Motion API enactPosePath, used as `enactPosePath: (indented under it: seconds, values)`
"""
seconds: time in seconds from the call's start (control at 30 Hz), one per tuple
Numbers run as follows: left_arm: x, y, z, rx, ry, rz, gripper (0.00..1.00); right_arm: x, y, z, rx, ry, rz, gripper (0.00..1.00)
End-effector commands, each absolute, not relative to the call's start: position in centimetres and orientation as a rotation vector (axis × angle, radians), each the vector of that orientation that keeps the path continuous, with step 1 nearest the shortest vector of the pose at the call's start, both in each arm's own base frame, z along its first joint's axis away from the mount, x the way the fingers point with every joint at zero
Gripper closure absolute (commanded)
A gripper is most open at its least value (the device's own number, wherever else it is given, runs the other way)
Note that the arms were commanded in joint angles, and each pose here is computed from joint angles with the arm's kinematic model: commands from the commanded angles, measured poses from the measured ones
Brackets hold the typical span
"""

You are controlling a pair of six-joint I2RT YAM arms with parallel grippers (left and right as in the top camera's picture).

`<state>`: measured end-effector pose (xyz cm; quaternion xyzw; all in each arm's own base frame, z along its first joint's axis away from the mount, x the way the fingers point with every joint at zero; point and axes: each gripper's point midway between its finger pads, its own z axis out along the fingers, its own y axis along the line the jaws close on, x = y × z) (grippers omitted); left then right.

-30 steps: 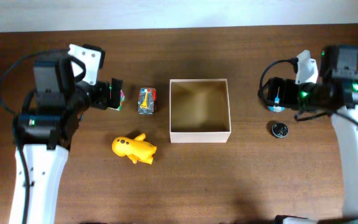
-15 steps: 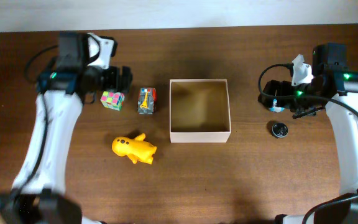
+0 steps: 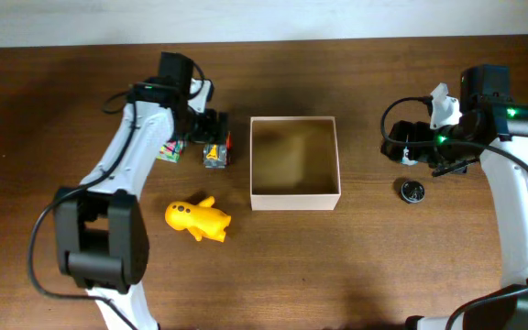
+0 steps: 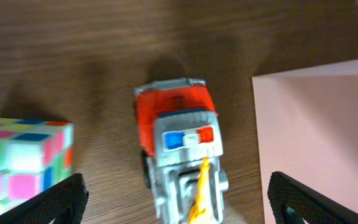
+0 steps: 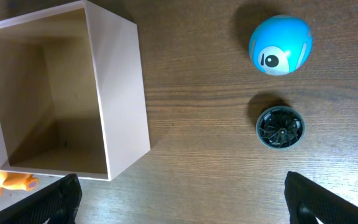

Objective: Pack container
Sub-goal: 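Grasp the red toy truck with the left gripper and lift, then carry the truck over the pink box and lower it inside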

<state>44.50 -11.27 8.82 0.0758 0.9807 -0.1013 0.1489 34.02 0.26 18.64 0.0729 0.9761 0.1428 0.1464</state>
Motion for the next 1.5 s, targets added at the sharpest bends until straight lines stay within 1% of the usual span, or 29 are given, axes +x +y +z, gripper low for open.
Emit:
enactPosePath:
  seconds: [0.0, 0.13, 0.17, 0.2, 0.43, 0.5, 0.57, 0.63, 0.77, 0.87, 0.97, 1.1, 1.2, 1.33, 1.47]
  values:
    - [44.8, -11.9, 7.7, 0.208, 2.843, -0.243, 0.11, 34.4, -0.3, 19.2, 0.21, 2.792, 0.386, 0.01]
    - [44.4, -12.0, 5.7, 0.188, 2.892, -0.177, 0.11, 34.4, -0.3, 19.2, 0.209, 2.793, 0.386, 0.01]
    - [44.3, -12.1, 5.2, 0.185, 2.904, -0.175, 0.15, 34.4, -0.3, 19.2, 0.209, 2.793, 0.386, 0.01]
    - [44.2, -12.2, 4.9, 0.189, 2.91, -0.174, 0.16, 34.4, -0.3, 19.2, 0.209, 2.793, 0.386, 0.01]
    - [43.9, -11.9, 2.4, 0.159, 2.964, -0.128, 0.18, 34.4, -0.3, 19.2, 0.209, 2.793, 0.386, 0.01]
    - [44.0, -11.9, 2.4, 0.159, 2.962, -0.128, 0.22, 34.4, -0.3, 19.2, 0.21, 2.793, 0.386, 0.01]
    - [44.0, -11.9, 2.4, 0.159, 2.96, -0.129, 0.32, 34.4, -0.3, 19.2, 0.21, 2.793, 0.386, 0.01]
    - [44.0, -11.9, 2.4, 0.159, 2.96, -0.13, 0.4, 34.4, -0.3, 19.2, 0.21, 2.793, 0.386, 0.02]
    - [44.1, -11.9, 2.8, 0.159, 2.958, -0.13, 0.46, 34.3, -0.3, 19.2, 0.21, 2.793, 0.386, 0.01]
    - [44.2, -12.0, 4.2, 0.16, 2.966, -0.133, 0.51, 34.3, -0.3, 19.2, 0.211, 2.795, 0.387, 0.01]
    - [44.8, -12.1, 7.1, 0.16, 2.95, -0.136, 0.54, 34.3, -0.3, 19.2, 0.211, 2.795, 0.387, 0.01]
    - [46.0, -12.6, 12.4, 0.163, 2.884, -0.153, 0.55, 34.2, -0.3, 19.2, 0.212, 2.8, 0.388, 0.01]
    - [46.5, -13.5, 16.3, 0.184, 2.818, -0.171, 0.6, 34.1, -0.3, 19.1, 0.213, 2.804, 0.388, 0.01]
    - [46.5, -15.9, 20.8, 0.245, 2.72, -0.207, 0.62, 34.1, -0.3, 19.1, 0.213, 2.804, 0.389, 0.01]
    - [45.9, -19.4, 22.2, 0.183, 2.689, -0.275, 0.62, 34.0, -0.2, 19.1, 0.213, 2.807, 0.389, 0.01]
